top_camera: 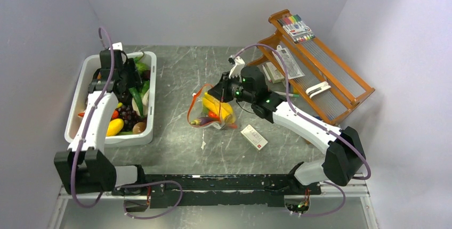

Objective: Place the food in the zip-top bag and seal the zipper
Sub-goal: Pick up the fake fruit from the bin.

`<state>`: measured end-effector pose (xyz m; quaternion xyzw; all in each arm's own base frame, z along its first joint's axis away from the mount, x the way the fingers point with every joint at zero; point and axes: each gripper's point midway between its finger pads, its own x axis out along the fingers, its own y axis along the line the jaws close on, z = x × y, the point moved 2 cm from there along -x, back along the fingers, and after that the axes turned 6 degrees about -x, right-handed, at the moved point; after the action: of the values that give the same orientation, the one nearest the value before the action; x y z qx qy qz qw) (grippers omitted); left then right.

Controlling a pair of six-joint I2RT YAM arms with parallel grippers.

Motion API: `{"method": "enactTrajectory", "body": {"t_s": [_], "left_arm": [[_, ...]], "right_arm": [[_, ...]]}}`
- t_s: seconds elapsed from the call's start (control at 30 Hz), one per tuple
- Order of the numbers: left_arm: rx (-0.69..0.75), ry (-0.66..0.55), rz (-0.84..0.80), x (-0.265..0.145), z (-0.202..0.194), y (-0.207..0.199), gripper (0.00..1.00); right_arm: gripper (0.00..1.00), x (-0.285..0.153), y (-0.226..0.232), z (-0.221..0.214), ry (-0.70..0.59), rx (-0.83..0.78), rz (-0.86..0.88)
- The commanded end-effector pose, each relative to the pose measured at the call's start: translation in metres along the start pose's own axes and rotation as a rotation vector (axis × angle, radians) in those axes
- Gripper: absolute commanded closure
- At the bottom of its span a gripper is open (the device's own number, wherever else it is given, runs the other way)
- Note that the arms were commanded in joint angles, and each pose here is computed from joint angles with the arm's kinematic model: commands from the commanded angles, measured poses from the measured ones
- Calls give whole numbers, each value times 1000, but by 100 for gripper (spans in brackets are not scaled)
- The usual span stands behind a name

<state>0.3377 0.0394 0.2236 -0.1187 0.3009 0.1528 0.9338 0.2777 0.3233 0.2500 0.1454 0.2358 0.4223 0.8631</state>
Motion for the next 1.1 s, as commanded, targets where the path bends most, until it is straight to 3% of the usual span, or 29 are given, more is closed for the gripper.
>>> {"method": "enactTrajectory", "body": {"t_s": [0.0, 0.2, 0.33, 0.47, 0.63, 0.77, 0.97, 1.07], "left_arm": [[-6, -85, -6, 22, 40, -2, 42], [62, -124, 141, 36, 60, 32, 45], [182, -220, 118, 35, 67, 34, 40], [-39, -70, 130, 40, 51, 40, 45], [-120, -7, 76, 29, 13, 35, 43], [-257, -21, 329, 8, 1, 71, 32], [-590, -20, 581, -23, -24, 93, 32], [-670, -22, 743, -39, -30, 109, 24]], "right_arm": [[100, -4, 10, 16, -53, -30, 50], [100, -2, 12, 15, -53, -25, 62], [100, -3, 11, 13, -43, -30, 62], [100, -5, 11, 12, -44, -35, 60], [100, -5, 14, 12, -43, -27, 82], [100, -5, 14, 12, -47, -23, 84], [100, -5, 16, 11, -50, -15, 96], [100, -5, 16, 10, -41, -17, 94]]}}
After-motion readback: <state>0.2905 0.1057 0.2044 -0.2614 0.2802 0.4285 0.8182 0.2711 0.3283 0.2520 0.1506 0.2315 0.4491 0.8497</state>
